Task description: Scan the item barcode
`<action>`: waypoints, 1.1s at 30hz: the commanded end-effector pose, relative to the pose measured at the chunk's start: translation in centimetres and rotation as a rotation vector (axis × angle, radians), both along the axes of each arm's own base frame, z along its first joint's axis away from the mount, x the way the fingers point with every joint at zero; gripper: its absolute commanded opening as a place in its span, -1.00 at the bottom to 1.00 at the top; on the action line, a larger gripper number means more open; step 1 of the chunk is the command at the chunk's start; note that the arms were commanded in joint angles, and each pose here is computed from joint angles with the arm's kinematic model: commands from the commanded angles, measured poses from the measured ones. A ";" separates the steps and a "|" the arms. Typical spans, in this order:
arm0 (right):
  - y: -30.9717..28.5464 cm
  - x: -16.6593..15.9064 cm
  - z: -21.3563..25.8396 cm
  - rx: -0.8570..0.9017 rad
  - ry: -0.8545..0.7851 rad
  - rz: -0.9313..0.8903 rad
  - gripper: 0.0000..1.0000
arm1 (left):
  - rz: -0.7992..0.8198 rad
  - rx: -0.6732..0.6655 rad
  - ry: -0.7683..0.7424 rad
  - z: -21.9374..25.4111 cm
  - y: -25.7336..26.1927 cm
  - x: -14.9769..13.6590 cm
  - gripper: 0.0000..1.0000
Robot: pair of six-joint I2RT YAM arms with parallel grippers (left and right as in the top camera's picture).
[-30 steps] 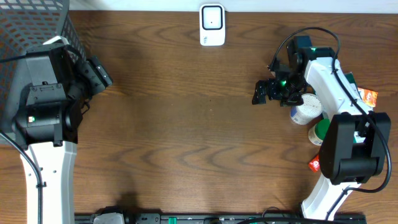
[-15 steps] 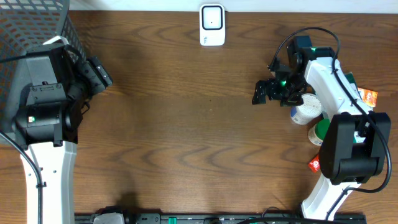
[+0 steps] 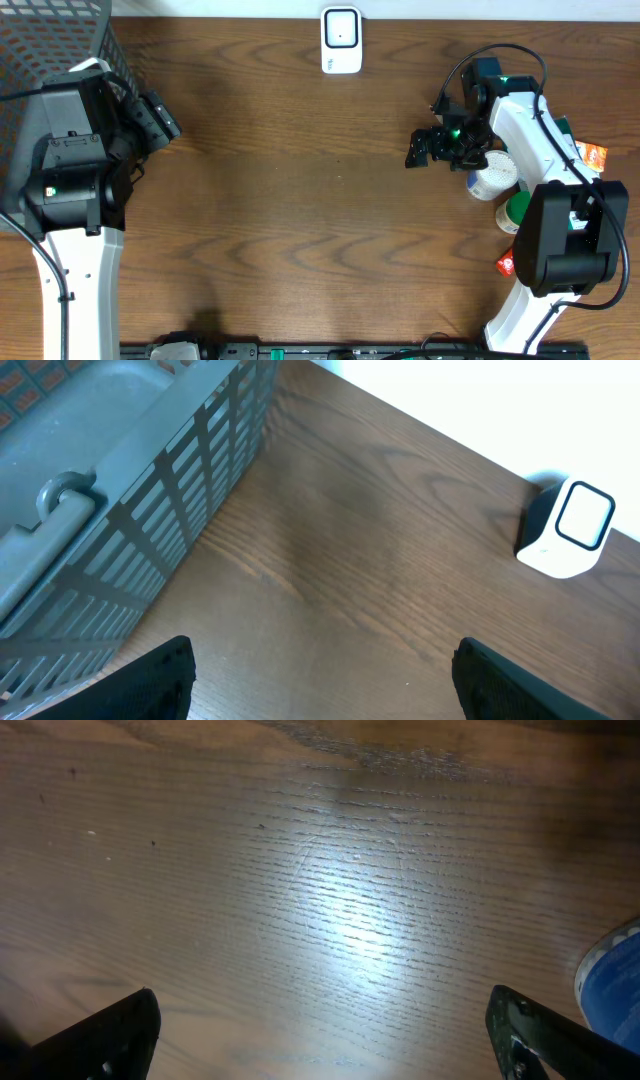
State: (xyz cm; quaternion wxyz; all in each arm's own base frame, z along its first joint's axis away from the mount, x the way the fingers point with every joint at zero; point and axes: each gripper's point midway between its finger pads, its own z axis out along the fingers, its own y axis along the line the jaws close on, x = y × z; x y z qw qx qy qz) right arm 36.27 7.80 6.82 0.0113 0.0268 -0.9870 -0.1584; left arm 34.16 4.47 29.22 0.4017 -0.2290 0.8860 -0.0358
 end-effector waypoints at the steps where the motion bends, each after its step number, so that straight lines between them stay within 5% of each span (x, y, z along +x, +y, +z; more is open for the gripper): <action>1: 0.2 0.6 0.8 0.013 -0.032 0.015 0.99 | 0.011 0.005 -0.001 0.2 0.3 0.0 0.67; 33: -0.1 0.7 1.8 0.013 -0.059 0.008 0.98 | 0.011 0.005 -0.001 0.2 0.3 0.0 0.67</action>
